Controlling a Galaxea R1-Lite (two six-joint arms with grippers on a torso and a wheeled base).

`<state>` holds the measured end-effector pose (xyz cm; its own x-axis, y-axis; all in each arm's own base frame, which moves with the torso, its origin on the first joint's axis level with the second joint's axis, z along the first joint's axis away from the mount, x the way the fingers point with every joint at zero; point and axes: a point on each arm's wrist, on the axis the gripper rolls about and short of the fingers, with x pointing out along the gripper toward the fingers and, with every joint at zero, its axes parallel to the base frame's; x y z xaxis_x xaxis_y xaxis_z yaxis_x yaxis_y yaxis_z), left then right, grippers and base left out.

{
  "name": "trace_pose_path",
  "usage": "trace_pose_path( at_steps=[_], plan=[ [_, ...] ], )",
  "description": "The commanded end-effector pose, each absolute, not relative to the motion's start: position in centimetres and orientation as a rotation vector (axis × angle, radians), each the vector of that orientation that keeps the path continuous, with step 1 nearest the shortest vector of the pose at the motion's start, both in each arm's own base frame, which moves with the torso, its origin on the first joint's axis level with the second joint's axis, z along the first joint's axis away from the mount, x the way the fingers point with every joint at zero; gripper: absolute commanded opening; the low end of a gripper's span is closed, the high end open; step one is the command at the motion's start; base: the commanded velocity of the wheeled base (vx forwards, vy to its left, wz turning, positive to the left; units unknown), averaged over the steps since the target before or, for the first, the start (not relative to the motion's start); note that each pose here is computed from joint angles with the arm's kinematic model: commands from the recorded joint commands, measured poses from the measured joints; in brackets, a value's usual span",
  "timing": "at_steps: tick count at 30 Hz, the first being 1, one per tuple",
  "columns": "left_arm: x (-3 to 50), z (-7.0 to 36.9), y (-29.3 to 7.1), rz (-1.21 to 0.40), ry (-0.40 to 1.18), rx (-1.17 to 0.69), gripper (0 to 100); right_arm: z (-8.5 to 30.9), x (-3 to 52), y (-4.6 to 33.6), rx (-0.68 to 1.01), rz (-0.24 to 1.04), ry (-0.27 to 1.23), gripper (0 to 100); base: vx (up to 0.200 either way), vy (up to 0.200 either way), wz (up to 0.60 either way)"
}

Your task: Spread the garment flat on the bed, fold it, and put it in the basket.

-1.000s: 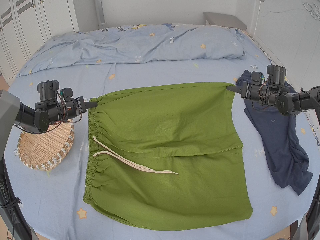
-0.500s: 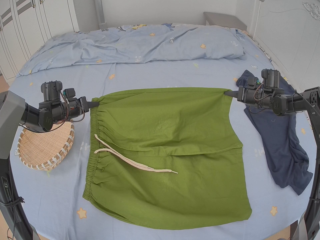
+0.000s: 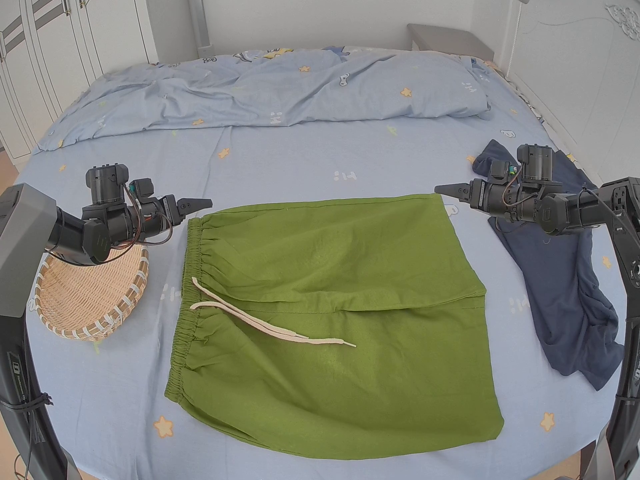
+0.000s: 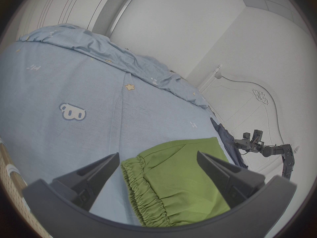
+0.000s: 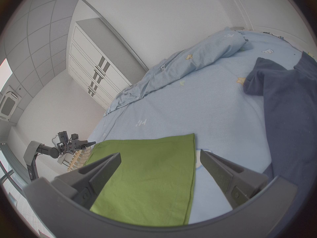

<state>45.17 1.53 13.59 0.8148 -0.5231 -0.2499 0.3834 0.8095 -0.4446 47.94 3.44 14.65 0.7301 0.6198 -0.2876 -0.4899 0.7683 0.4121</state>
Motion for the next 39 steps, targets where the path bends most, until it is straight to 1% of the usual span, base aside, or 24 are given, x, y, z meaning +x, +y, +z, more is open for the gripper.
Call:
trace_pose_path(
  at_steps=[1,3,8,11,13,14,15,18,19,22,23,24,25,27,29,30,32,36,39],
  plan=[
    [45.1,13.7,1.8,-0.491,0.374,-0.391,100,14.6,47.7,3.2,0.324,0.617,0.434,100,0.000,0.000,0.00],
    [44.9,14.0,2.0,-0.480,0.366,-0.387,100,15.1,47.3,3.1,0.323,0.617,0.429,100,0.000,0.000,0.00],
    [43.1,16.7,1.9,-0.440,0.323,-0.369,100,17.2,45.2,2.4,0.322,0.610,0.414,100,0.000,0.000,0.00],
    [40.4,18.8,1.5,-0.445,0.311,-0.371,100,18.2,43.1,2.3,0.328,0.609,0.425,100,0.000,0.000,0.00],
    [38.0,19.3,1.1,-0.443,0.341,-0.413,100,18.4,41.1,2.3,0.334,0.608,0.448,100,0.000,0.000,0.00],
    [38.0,19.3,1.1,-0.443,0.341,-0.413,100,18.4,41.1,2.3,0.334,0.608,0.448,100,0.000,0.000,0.00],
    [36.1,19.2,0.9,-0.435,0.373,-0.456,100,18.1,39.2,2.2,0.341,0.605,0.482,100,0.000,0.000,0.00],
    [33.2,17.8,1.1,-0.415,0.448,-0.516,100,17.1,35.5,2.2,0.358,0.597,0.535,100,0.000,0.000,0.00],
    [31.9,16.7,1.2,-0.401,0.490,-0.539,100,16.3,33.7,2.2,0.366,0.593,0.559,100,0.000,0.000,0.00],
    [29.3,14.6,1.5,-0.370,0.575,-0.579,100,14.9,30.5,2.1,0.374,0.590,0.584,100,0.000,0.000,0.00],
    [29.1,14.4,1.5,-0.370,0.581,-0.581,100,14.8,30.3,2.1,0.374,0.590,0.585,100,0.000,0.000,0.00],
    [27.4,13.2,1.7,-0.371,0.633,-0.607,100,14.0,28.1,2.0,0.380,0.588,0.596,100,0.000,0.000,0.00],
    [27.4,13.2,1.7,-0.371,0.633,-0.607,100,14.0,28.1,2.0,0.380,0.588,0.596,100,0.000,0.000,0.00],
    [24.7,11.8,2.3,-0.392,0.695,-0.666,100,12.7,24.5,1.9,0.386,0.586,0.615,100,0.000,0.000,0.00],
    [23.2,11.5,2.7,-0.414,0.706,-0.698,100,12.1,22.9,1.9,0.388,0.587,0.623,100,0.000,0.000,0.00],
    [23.2,11.5,2.7,-0.414,0.706,-0.698,100,12.1,22.9,1.9,0.388,0.587,0.623,100,0.000,0.000,0.00],
    [21.0,10.8,3.0,-0.448,0.730,-0.744,100,11.4,20.6,2.0,0.392,0.599,0.636,100,0.000,0.000,0.00],
    [19.1,9.0,2.7,-0.440,0.801,-0.785,100,11.1,19.1,2.0,0.396,0.606,0.648,100,0.000,0.000,0.00],
    [18.1,7.9,2.2,-0.455,0.845,-0.766,100,10.9,18.8,2.1,0.396,0.611,0.654,100,0.000,0.000,0.00]
  ],
)
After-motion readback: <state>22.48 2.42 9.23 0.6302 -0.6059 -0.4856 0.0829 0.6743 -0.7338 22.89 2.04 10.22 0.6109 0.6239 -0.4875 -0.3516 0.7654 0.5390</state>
